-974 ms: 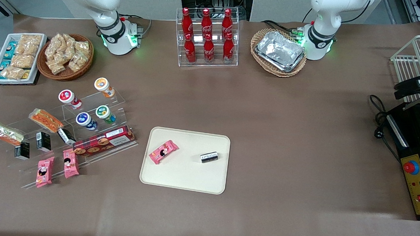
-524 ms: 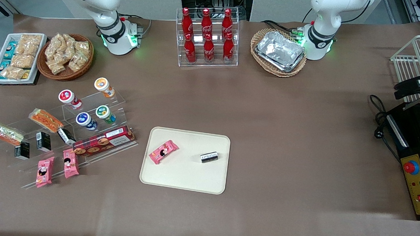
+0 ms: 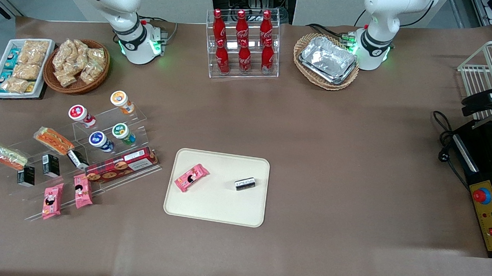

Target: Place sandwich on tray

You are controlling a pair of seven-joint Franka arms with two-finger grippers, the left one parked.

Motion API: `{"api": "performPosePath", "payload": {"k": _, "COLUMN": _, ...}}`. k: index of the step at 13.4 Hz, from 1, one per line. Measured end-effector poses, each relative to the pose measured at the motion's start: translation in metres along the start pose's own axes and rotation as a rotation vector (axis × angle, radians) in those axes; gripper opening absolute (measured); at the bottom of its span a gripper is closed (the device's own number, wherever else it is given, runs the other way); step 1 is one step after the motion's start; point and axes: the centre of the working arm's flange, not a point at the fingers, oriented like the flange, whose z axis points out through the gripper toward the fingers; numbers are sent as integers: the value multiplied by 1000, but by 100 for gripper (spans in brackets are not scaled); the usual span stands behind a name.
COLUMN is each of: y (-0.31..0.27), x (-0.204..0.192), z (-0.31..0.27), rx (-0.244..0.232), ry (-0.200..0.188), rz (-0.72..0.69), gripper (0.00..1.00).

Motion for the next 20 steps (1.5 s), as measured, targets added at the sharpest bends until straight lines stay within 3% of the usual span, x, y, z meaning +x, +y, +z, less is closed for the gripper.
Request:
{"api": "performPosePath", "payload": {"k": 14, "y": -12, "x": -16, "z": -87, "rx": 99, "ry": 23, "rz": 30, "gripper": 100}}
{"api": "performPosePath", "payload": {"k": 17, "y": -18, "x": -36, "z": -58, "rx": 123, "ry": 62, "rz": 20, "gripper": 100}}
{"api": "performPosePath", "payload": {"k": 20, "y": -24, "x": -40, "z": -22, "rx": 137, "ry": 70, "rz": 15, "gripper": 100}}
